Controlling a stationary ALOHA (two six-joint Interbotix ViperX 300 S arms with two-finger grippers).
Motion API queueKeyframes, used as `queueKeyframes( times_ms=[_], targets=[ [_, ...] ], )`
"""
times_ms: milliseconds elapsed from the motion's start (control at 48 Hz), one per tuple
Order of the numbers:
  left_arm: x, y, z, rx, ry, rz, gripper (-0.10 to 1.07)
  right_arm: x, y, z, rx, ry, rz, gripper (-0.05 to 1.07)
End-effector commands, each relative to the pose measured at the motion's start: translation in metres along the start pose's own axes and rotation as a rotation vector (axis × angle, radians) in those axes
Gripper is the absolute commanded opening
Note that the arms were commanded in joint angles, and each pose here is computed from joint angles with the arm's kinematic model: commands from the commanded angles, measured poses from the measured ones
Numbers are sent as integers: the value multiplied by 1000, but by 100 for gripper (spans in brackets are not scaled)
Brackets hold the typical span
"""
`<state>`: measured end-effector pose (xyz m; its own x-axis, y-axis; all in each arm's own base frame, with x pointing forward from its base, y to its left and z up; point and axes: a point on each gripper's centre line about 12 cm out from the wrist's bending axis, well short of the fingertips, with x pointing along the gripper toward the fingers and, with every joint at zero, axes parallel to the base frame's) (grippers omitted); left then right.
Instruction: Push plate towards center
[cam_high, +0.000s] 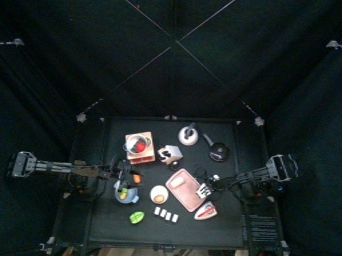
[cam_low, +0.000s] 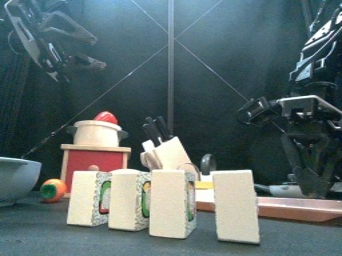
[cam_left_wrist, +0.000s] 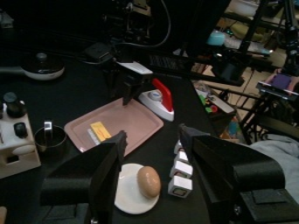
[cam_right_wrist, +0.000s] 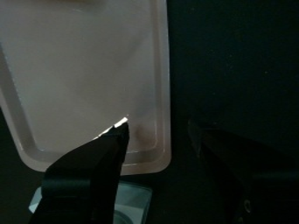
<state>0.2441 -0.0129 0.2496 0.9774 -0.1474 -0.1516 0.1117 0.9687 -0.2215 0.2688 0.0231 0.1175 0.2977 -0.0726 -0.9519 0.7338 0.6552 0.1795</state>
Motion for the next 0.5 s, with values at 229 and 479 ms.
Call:
queueKeyframes(
  times_ms=[229,479],
  targets=[
    [1,-1,6,4,-15,-6,87,-20,9,12,-24,-68,62,90],
    [0,0,0,-2,-1,0,87,-24,14,22,-60,-108,67,90]
  ],
)
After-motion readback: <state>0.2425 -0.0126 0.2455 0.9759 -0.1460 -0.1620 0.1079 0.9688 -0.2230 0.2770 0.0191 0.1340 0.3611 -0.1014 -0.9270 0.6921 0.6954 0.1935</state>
